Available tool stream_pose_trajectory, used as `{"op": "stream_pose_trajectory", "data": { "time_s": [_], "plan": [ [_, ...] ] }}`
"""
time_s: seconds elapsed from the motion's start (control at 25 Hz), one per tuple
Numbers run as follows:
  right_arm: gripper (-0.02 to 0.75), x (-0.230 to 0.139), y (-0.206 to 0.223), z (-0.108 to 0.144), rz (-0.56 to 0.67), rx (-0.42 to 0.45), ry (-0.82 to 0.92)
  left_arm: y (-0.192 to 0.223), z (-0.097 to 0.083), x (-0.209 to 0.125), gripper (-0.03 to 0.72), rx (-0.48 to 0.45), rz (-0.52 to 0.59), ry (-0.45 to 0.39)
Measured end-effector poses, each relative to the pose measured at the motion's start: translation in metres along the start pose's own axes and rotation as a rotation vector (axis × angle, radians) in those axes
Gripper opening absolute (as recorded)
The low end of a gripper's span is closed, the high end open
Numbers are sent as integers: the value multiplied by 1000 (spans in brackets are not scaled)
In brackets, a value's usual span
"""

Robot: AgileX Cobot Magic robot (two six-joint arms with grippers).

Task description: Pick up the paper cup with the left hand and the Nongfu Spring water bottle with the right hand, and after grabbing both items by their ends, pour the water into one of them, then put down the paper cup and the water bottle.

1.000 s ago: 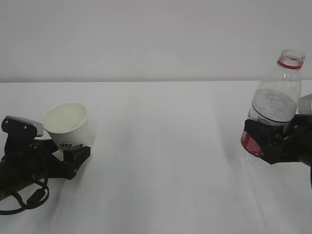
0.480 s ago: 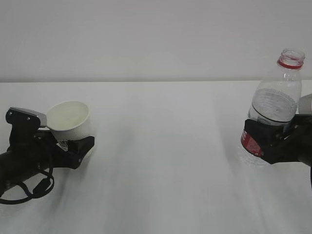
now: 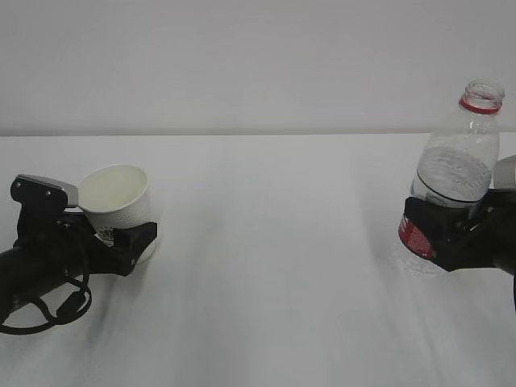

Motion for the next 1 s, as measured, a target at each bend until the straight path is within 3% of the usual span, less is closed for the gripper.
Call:
{"op": "stream_pose_trajectory", "data": {
  "time_s": [0.32,1.0],
  "plan": [
    [493,0,0,0,0,0,0,0,-1,0,607,-5,2,2],
    [493,0,0,0,0,0,0,0,-8,-4,587,-71,33,34]
  ]
}}
Point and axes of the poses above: a point on each arm's last joint axis where the gripper is mounted, y pointing out along that axis toward the gripper, z along the wrist's bending axis when the last joint is at zero, x = y × z, the point moved 2 cm from there along y, pointing out along that axis toward the gripper, and after that the axes turned 15 degrees about -y, right-handed, at the moved point
